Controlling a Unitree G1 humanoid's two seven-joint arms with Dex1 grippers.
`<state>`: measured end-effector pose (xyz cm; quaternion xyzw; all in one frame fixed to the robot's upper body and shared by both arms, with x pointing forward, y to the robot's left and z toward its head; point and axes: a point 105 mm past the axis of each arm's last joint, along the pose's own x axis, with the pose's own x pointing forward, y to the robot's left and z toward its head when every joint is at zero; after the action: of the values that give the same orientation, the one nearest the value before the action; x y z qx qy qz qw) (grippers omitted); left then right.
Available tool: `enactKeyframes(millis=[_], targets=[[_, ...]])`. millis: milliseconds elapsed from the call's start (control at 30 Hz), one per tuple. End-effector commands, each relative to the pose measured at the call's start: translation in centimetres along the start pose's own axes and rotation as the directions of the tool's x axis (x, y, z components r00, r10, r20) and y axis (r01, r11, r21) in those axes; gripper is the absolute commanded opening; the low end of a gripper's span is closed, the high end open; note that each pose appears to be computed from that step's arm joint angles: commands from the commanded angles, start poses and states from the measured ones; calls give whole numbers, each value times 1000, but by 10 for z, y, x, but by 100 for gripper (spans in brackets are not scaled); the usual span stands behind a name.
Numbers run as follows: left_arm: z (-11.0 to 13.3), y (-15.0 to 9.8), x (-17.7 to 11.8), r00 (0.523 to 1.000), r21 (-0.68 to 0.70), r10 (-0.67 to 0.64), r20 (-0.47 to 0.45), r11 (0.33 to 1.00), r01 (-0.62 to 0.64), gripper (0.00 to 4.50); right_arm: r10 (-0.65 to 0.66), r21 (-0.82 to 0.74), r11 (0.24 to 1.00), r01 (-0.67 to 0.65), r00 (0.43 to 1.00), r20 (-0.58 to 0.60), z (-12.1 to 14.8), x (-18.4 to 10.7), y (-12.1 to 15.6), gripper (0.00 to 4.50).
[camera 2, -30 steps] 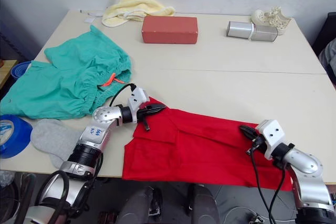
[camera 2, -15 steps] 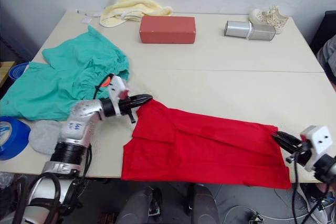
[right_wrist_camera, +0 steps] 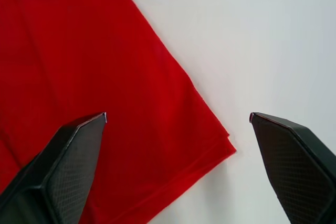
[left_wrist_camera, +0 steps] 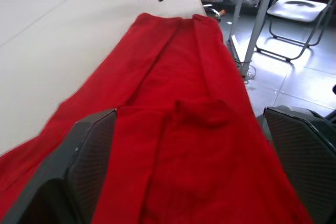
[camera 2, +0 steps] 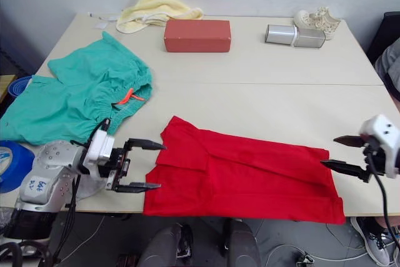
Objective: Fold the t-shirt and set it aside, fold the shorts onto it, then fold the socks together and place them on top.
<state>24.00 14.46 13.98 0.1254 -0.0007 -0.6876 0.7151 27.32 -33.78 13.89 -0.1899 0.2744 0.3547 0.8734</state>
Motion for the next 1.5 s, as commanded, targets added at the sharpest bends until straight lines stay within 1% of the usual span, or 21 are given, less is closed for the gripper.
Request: enactKeyframes(millis=[33, 200, 267, 367, 400, 467, 500, 600, 633, 700, 833, 1000, 1100, 1133, 1233, 1267, 1367, 1500], targets=[[18, -4, -1, 998, 62, -1, 59, 998, -3, 448, -14, 3, 1000, 14, 999, -50, 0, 1, -10, 450], [24, -9, 0, 996, 87, -2, 93, 996, -6, 448, 42, 10, 999, -41, 994, -103, 0, 16, -12, 450], [25, -10, 1, 994, 76, 4, 107, 997, -12, 448, 41, 28, 999, -38, 990, -132, -3, 19, -14, 450], [26, -8, 4, 992, 75, 20, 123, 997, -30, 448, 67, 41, 997, -62, 988, -139, -3, 26, -12, 450], [27, -8, 4, 991, 71, 30, 131, 997, -39, 450, 86, 39, 996, -82, 987, -136, -2, 30, -10, 432], [27, -6, 4, 990, 71, 41, 132, 996, -50, 450, 98, 36, 995, -94, 987, -126, 2, 35, -8, 389], [26, -5, 4, 990, 72, 48, 130, 996, -58, 450, 100, 34, 995, -96, 987, -126, 2, 37, -8, 358], [26, -1, 4, 989, 81, 70, 127, 993, -81, 450, 112, 36, 994, -107, 982, -152, -1, 38, -7, 254], [27, 1, 3, 989, 79, 74, 130, 993, -85, 450, 133, 57, 991, -125, 978, -163, -2, 37, -4, 215], [27, 2, 2, 988, 71, 79, 136, 993, -90, 450, 176, 80, 983, -163, 967, -182, -4, 35, 1, 152], [26, 9, 2, 985, 97, 104, 139, 988, -118, 450, 120, 18, 993, -119, 975, -184, 1, 38, -9, 9], [29, 25, 2, 975, 139, 160, 155, 973, -182, 450, 48, -83, 995, -63, 985, -164, 13, 43, -24, 4], [29, 31, 0, 967, 141, 196, 162, 966, -219, 450, -37, -170, 985, 14, 991, -130, 25, 47, -38, 4], [27, 32, -1, 964, 138, 211, 163, 962, -234, 450, -99, -225, 971, 75, 990, -97, 34, 49, -47, 4], [23, 35, -3, 955, 134, 252, 158, 953, -273, 450, -180, -310, 937, 160, 983, -35, 52, 54, -60, 4], [23, 36, -3, 954, 134, 256, 157, 951, -278, 450, -185, -318, 934, 165, 982, -31, 53, 54, -62, 4], [18, 39, -5, 942, 136, 304, 141, 937, -323, 450, -246, -359, 903, 236, 969, 17, 63, 62, -71, 4], [13, 42, -9, 924, 133, 363, 124, 916, -378, 450, -271, -364, 893, 264, 962, 33, 62, 72, -73, 4]])
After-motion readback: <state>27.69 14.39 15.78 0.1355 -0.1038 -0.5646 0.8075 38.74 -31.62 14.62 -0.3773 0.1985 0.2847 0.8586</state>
